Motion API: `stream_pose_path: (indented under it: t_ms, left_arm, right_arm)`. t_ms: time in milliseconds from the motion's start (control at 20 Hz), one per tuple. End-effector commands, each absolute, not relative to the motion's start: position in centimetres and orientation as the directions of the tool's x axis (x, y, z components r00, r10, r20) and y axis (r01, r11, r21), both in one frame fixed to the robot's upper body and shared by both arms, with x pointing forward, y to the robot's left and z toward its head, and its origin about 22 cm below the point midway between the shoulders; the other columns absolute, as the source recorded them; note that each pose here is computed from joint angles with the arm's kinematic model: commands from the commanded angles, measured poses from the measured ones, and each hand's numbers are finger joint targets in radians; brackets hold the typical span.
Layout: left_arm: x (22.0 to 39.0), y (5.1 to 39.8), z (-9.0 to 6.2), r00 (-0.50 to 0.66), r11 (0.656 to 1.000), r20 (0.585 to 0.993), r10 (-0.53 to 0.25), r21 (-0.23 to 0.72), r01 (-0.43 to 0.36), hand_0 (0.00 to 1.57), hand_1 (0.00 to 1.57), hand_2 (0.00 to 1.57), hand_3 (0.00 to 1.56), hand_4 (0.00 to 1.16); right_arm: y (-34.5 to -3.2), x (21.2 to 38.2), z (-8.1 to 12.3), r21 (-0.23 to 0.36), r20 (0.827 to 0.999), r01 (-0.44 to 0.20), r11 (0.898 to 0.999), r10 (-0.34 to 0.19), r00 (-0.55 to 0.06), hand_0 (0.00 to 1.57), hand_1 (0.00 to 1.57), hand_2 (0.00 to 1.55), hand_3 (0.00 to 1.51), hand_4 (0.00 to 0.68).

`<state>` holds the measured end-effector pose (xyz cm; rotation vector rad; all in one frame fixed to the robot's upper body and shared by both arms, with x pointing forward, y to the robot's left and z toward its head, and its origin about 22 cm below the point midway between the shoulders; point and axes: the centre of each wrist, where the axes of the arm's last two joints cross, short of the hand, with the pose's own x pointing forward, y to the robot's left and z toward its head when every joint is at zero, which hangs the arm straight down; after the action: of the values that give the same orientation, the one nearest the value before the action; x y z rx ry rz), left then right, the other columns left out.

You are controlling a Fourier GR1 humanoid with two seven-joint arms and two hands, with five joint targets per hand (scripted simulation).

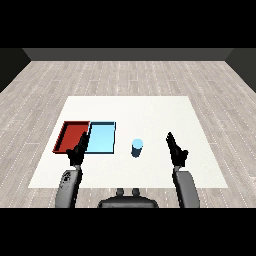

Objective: Pick the blue can and put it in the blue box

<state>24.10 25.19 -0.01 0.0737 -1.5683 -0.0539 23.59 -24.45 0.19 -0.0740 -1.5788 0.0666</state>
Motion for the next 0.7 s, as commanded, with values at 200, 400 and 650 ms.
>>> stream_pose_path:
  t_ms: [200,400,650]
  left_arm:
    - [24.8,25.8,1.5,-0.038,0.995,0.995,-0.095,0.095,-0.011,0.0,0.0,0.0,0.0,0.0]
    - [25.7,24.1,2.9,-0.4,0.998,0.916,0.039,-0.019,0.055,0.0,0.0,0.0,0.0,0.0]
    - [24.1,25.3,2.5,-0.441,0.998,0.897,0.032,-0.009,0.054,0.0,0.0,0.0,0.0,0.0]
  right_arm:
    - [-22.5,24.7,1.6,-0.112,0.993,0.005,0.994,0.112,-0.047,0.0,0.0,0.0,0.0,0.0]
    - [-20.2,25.8,3.4,0.067,0.962,-0.12,0.991,-0.096,-0.256,0.0,0.0,0.0,0.0,0.0]
    - [-23.0,25.5,2.4,0.077,0.959,-0.138,0.987,-0.111,-0.261,0.0,0.0,0.0,0.0,0.0]
